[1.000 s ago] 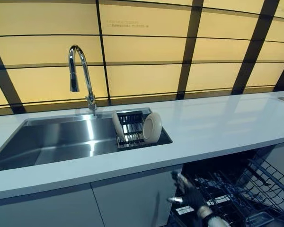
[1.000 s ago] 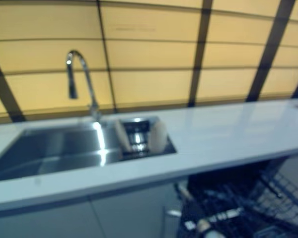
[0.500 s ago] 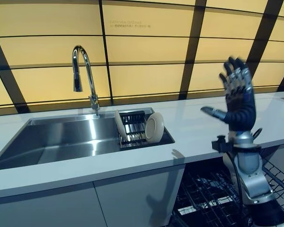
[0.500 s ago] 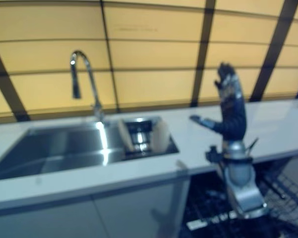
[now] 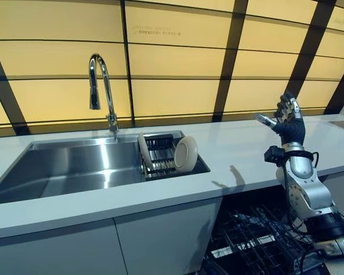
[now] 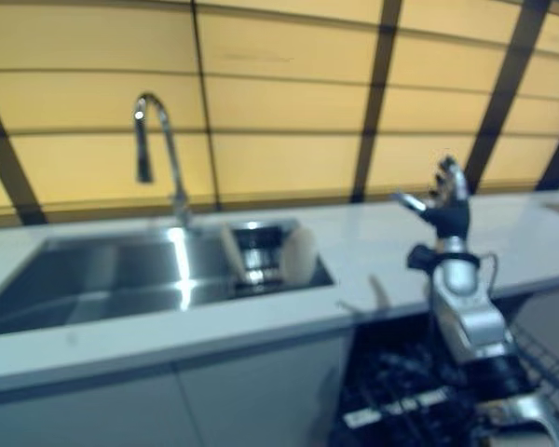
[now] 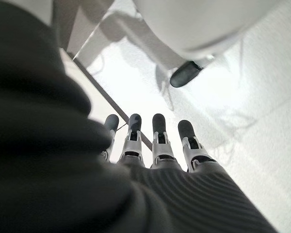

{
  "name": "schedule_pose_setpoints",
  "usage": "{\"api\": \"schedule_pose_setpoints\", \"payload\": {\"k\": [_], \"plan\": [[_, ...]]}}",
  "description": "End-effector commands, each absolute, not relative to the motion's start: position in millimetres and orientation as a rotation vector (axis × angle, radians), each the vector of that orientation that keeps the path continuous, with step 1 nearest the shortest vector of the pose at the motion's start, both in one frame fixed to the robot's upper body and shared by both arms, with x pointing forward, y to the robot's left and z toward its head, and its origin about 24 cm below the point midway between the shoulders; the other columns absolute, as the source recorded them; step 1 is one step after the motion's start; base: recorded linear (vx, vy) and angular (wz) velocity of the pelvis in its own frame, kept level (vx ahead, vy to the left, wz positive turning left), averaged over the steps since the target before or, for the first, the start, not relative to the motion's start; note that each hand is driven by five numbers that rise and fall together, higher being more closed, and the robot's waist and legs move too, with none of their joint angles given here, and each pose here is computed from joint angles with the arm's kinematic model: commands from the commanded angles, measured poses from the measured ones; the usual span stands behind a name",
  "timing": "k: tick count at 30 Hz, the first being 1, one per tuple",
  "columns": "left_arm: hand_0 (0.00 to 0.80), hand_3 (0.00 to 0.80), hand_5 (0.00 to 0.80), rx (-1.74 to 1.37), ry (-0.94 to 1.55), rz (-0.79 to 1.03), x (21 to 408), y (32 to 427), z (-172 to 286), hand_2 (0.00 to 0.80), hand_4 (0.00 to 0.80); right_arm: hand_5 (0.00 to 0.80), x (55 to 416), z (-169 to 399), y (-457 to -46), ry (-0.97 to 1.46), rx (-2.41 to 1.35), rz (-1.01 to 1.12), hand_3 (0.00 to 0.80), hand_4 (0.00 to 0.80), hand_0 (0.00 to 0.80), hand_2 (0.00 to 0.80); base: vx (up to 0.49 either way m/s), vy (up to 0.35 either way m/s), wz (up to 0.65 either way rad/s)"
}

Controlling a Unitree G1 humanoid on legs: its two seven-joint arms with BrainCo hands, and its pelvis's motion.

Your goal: Take plates into dishwasher

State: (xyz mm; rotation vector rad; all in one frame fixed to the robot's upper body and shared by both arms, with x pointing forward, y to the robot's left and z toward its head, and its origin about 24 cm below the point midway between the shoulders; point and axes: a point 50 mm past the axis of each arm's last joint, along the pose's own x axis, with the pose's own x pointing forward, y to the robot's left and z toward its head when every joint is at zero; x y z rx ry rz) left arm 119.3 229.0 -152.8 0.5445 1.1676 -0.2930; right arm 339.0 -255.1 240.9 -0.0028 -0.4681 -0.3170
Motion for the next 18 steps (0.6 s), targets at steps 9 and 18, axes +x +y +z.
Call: {"api": "schedule_pose_setpoints", "payload": {"k": [9,18], "plan": [[0.000,0.000,0.000,0.669,1.204,-0.312,131,257,-143,0.000,0.000,0.000,339,328,-277,-0.651,-0.061,-0.444,0.000,0.000,0.000,0.000,0.079,0.115,0.00],[0.000,0.000,0.000,0.686,1.246,-0.310,116,258,-149,0.000,0.000,0.000,329,349,-286,-0.677,0.150,-0.449,0.000,0.000,0.000,0.000,0.326,-0.070,0.35]]}}
